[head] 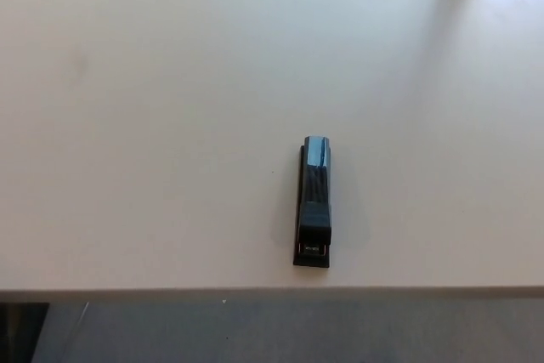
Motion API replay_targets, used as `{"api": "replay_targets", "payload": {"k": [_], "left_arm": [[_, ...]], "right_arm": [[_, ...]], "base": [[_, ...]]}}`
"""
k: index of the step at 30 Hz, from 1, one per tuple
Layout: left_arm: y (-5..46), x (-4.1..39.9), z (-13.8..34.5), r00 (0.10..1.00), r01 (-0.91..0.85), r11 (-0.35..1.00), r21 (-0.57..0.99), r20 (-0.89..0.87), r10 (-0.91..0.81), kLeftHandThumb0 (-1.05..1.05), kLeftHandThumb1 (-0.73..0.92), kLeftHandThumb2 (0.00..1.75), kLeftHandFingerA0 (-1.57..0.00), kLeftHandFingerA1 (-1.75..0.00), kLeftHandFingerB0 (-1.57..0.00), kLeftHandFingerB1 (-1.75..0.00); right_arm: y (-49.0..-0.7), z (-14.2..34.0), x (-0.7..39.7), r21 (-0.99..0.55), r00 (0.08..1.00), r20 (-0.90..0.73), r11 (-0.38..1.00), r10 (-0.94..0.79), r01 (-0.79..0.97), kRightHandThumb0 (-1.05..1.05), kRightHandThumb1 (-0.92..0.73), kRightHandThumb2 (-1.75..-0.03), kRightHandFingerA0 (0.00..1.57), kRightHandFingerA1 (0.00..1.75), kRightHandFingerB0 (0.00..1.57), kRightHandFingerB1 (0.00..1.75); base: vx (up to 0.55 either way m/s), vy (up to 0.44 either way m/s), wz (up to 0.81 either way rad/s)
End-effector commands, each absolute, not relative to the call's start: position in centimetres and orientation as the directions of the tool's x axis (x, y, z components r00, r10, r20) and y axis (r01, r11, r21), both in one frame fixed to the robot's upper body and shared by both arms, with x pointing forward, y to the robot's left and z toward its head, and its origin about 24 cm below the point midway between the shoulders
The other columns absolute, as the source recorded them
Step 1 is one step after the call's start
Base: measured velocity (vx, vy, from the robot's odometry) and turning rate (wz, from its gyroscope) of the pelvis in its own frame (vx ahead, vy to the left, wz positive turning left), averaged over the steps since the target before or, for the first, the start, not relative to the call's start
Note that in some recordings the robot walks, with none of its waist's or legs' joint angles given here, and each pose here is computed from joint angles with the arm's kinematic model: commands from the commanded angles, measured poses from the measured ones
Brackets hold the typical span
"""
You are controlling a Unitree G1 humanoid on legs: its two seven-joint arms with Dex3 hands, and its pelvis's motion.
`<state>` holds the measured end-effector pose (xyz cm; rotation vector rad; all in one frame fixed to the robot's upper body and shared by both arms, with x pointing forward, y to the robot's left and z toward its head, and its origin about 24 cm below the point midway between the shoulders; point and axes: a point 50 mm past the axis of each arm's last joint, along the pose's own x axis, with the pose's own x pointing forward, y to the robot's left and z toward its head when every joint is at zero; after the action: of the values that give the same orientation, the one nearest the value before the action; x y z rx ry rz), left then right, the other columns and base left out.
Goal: The robot uses its right hand to press on the stapler that is in the middle of the desk
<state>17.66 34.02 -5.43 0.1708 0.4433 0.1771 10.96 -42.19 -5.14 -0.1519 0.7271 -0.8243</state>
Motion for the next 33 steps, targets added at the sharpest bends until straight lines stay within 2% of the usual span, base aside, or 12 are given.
{"api": "replay_targets", "payload": {"k": [1, 12, 15, 16, 17, 19, 21, 28, 29, 30, 32, 33], "left_arm": [[34.8, 17.2, -5.2, 0.879, -0.155, 0.964, 0.216, -0.416, 0.234, -0.76, 0.69, 1.09, 0.0, -0.46, -0.08, -0.43], [34.9, 16.5, -5.5, 0.868, -0.129, 0.959, 0.251, -0.439, 0.231, -0.79, 0.71, 1.11, 0.0, -0.46, -0.1, -0.43], [34.8, 16.4, -5.6, 0.869, -0.131, 0.961, 0.242, -0.439, 0.228, -0.78, 0.71, 1.1, 0.0, -0.45, -0.11, -0.43], [34.8, 16.3, -5.7, 0.867, -0.134, 0.962, 0.239, -0.442, 0.231, -0.74, 0.92, 0.74, -0.08, -0.41, -0.09, -0.34], [34.9, 16.3, -5.7, 0.865, -0.135, 0.961, 0.241, -0.445, 0.232, -0.8, 0.71, 1.11, 0.0, -0.45, -0.11, -0.43], [34.9, 16.2, -5.7, 0.864, -0.133, 0.961, 0.243, -0.447, 0.233, -0.71, 0.92, 0.72, -0.07, -0.38, -0.08, -0.34], [34.9, 16.1, -5.8, 0.859, -0.133, 0.961, 0.242, -0.456, 0.233, -0.72, 0.92, 0.72, -0.07, -0.38, -0.08, -0.33], [35.0, 15.7, -6.1, 0.843, -0.114, 0.964, 0.239, -0.49, 0.221, -0.68, 0.92, 0.73, -0.03, -0.33, -0.04, -0.3], [35.0, 15.6, -6.2, 0.839, -0.11, 0.964, 0.24, -0.497, 0.22, -0.69, 0.76, 1.11, -0.02, -0.41, -0.01, -0.36], [35.1, 15.6, -6.3, 0.828, -0.11, 0.961, 0.255, -0.512, 0.231, -0.68, 0.92, 0.75, -0.06, -0.33, -0.06, -0.3], [35.2, 15.4, -6.3, 0.825, -0.108, 0.96, 0.258, -0.516, 0.232, -0.67, 0.92, 0.75, -0.06, -0.33, -0.06, -0.3], [35.2, 15.3, -6.4, 0.818, -0.107, 0.961, 0.256, -0.526, 0.231, -0.68, 0.76, 1.11, 0.0, -0.41, -0.02, -0.37]], "right_arm": [[-41.0, -7.0, 9.6, -0.383, 0.399, -0.666, 0.748, -0.63, 0.542, -0.15, -0.71, -0.67, 1.08, 0.77, 0.74, 0.63], [-38.1, -9.6, 8.7, -0.25, 0.34, -0.859, 0.893, -0.383, 0.374, -0.41, -0.69, -0.61, 0.94, 0.62, 0.47, 0.39], [-37.6, -9.8, 8.8, -0.195, 0.367, -0.878, 0.93, -0.306, 0.31, -0.66, -0.57, -0.84, 0.14, 0.43, 0.08, 0.39], [-37.5, -9.8, 8.9, -0.175, 0.373, -0.884, 0.94, -0.281, 0.293, -0.67, -0.57, -0.94, 0.0, 0.33, 0.0, 0.28], [-37.3, -9.8, 9.1, -0.152, 0.385, -0.886, 0.947, -0.258, 0.284, -0.74, -0.63, -0.89, 0.0, 0.15, 0.0, 0.11], [-37.1, -9.8, 9.5, -0.12, 0.413, -0.877, 0.946, -0.243, 0.302, -0.88, -0.67, -1.01, 0.0, 0.1, 0.0, 0.09], [-37.1, -9.7, 9.8, -0.126, 0.423, -0.871, 0.946, -0.25, 0.299, -0.91, -0.68, -1.04, 0.0, 0.07, 0.0, 0.07], [-36.0, -9.8, 11.7, -0.077, 0.505, -0.834, 0.955, -0.22, 0.287, -0.89, -0.78, -1.06, 0.0, 0.04, 0.01, 0.08], [-35.8, -9.9, 11.9, -0.086, 0.511, -0.833, 0.963, -0.21, 0.256, -0.92, -0.79, -1.09, 0.0, 0.04, 0.0, 0.06], [-35.4, -9.9, 12.2, -0.077, 0.53, -0.825, 0.968, -0.196, 0.238, -0.99, -0.82, -1.1, 0.0, 0.0, 0.0, 0.0], [-34.7, -10.0, 12.7, -0.081, 0.586, -0.792, 0.981, -0.172, 0.179, -1.0, -0.84, -1.12, 0.0, 0.0, 0.0, 0.0], [-34.4, -10.0, 13.0, -0.075, 0.602, -0.78, 0.981, -0.171, 0.181, -1.0, -0.81, -1.1, 0.0, 0.01, 0.0, 0.0]], "base": [[0.0, 0.0, 0.0], [0.0, 0.0, 0.0], [0.0, 0.0, 0.0], [0.0, 0.0, 0.0], [0.0, 0.0, 0.0], [0.0, 0.0, 0.0], [0.0, 0.0, 0.0], [0.0, 0.0, 0.0], [0.0, 0.0, 0.0], [0.0, 0.0, 0.0], [0.0, 0.0, 0.0], [0.0, 0.0, 0.0]]}}
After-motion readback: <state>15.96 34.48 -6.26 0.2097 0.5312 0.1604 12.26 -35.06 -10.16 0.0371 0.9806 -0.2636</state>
